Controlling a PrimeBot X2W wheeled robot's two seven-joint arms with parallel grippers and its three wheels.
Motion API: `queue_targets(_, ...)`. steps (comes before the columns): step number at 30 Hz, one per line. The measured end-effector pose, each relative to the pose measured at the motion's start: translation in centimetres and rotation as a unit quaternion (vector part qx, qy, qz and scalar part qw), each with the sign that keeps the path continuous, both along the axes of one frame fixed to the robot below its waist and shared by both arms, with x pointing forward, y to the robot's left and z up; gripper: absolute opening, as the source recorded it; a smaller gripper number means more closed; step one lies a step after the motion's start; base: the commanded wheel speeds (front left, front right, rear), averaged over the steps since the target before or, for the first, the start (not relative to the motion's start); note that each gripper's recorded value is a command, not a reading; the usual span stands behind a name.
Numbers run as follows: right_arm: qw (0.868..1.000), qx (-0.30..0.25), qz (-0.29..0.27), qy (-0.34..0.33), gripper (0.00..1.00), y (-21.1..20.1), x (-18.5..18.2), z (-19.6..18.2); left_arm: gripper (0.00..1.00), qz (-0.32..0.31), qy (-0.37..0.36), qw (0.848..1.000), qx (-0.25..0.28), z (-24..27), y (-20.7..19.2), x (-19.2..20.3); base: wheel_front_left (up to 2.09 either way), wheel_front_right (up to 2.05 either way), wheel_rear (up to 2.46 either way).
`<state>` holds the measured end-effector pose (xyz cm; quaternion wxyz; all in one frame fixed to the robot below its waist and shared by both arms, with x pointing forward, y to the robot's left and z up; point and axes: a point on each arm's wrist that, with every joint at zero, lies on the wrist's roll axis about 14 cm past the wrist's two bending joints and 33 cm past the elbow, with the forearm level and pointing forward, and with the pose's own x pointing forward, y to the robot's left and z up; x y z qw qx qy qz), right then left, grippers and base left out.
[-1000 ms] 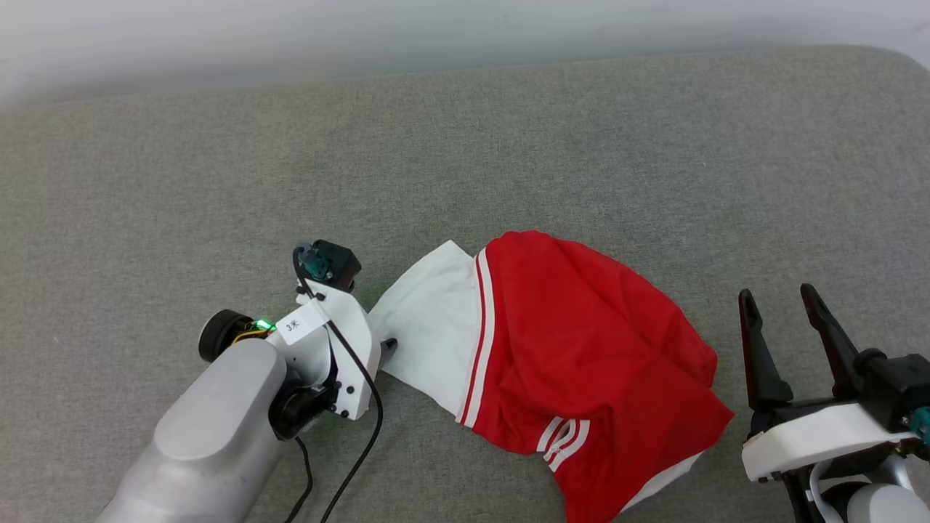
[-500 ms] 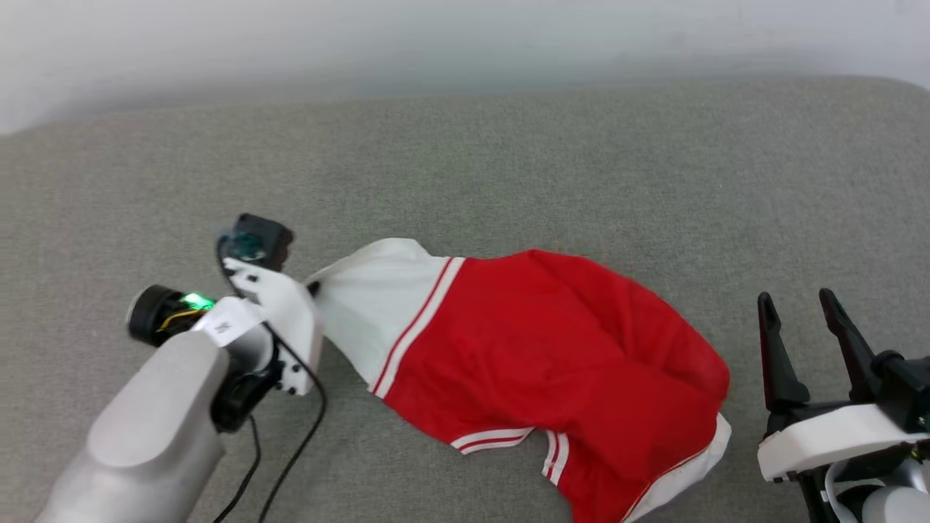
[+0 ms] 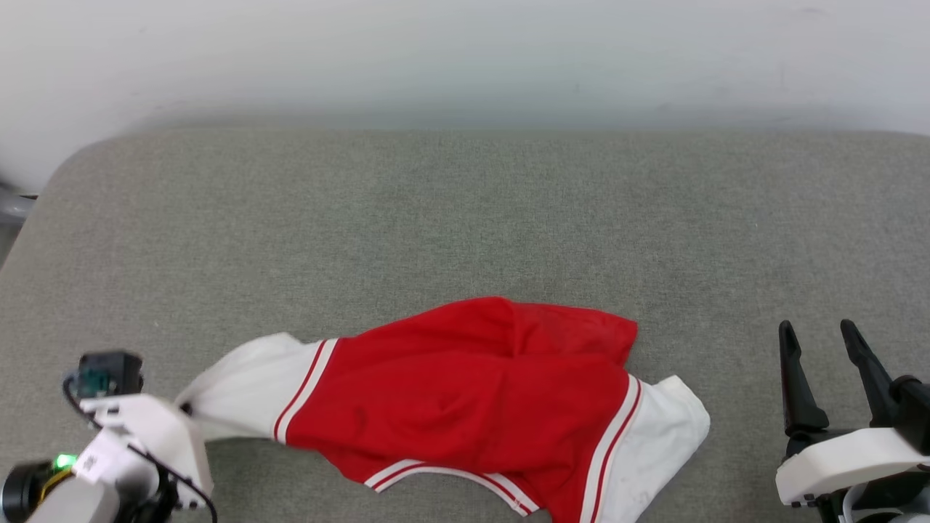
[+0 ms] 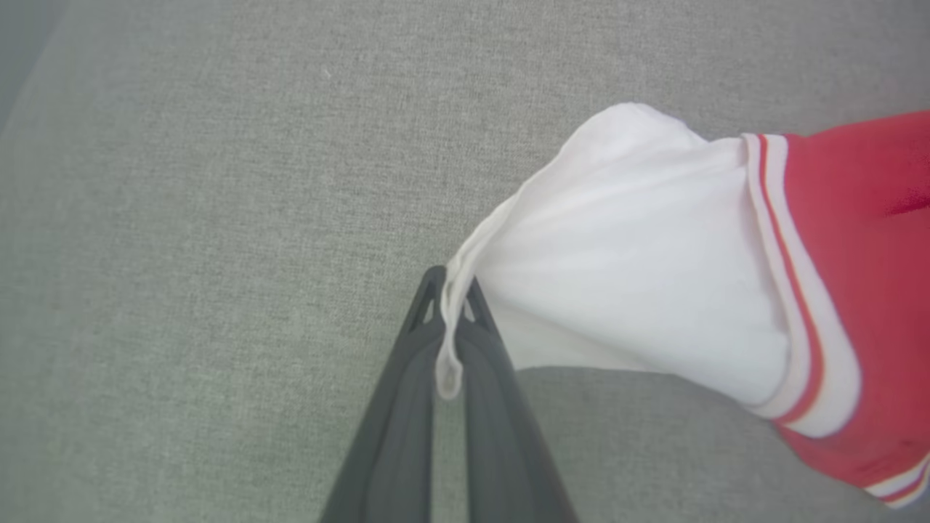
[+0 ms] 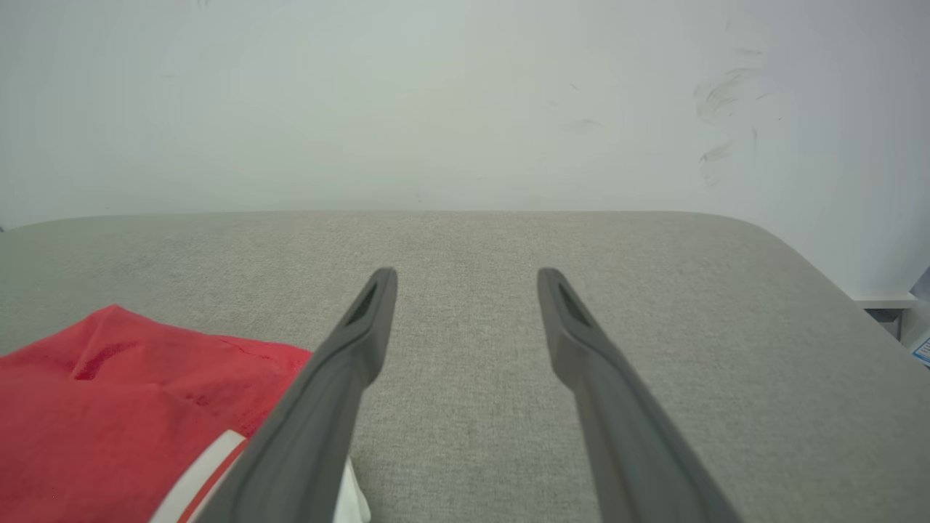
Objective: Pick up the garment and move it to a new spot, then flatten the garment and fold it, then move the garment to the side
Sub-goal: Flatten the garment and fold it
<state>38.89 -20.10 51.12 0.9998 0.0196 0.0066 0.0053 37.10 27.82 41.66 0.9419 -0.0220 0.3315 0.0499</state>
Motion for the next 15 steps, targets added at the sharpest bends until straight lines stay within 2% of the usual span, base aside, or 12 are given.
queue_targets(5,1.0,-0.003,-0.003,0.004,1.0,-0.3,-0.8,0.1,0.0,0.02,0.011,0.999,-0.025,-1.6,-0.4,-3.3,0.0,0.0,0.0)
queue_targets(6,1.0,-0.003,-0.004,0.005,1.0,-0.4,-1.1,0.2,0.14,0.02,0.006,0.999,-0.033,-1.7,-0.9,-3.6,0.0,0.0,0.0)
queue_targets(7,1.0,-0.003,-0.005,0.006,1.0,-0.4,-1.3,0.1,0.35,0.018,-0.001,0.999,-0.039,-1.6,-1.4,-3.7,0.0,0.0,0.0)
queue_targets(8,1.0,-0.002,-0.005,0.007,1.0,-0.4,-1.4,0.2,0.95,0.017,-0.013,0.999,-0.042,-1.3,-1.7,-3.7,0.0,0.0,0.0)
queue_targets(9,1.0,-0.001,-0.005,0.01,1.0,-0.4,-1.6,0.1,1.0,0.017,-0.028,0.999,-0.043,-0.8,-2.0,-3.5,0.0,0.0,0.0)
queue_targets(12,1.0,0.002,-0.004,0.01,1.0,-0.3,-1.9,0.3,1.0,0.016,-0.065,0.997,-0.041,0.4,-2.3,-2.9,0.0,0.0,0.0)
queue_targets(15,1.0,0.011,-0.004,0.015,1.0,-0.4,-2.8,0.4,1.0,0.01,-0.151,0.988,-0.031,3.4,-3.0,-1.9,0.0,0.0,0.0)
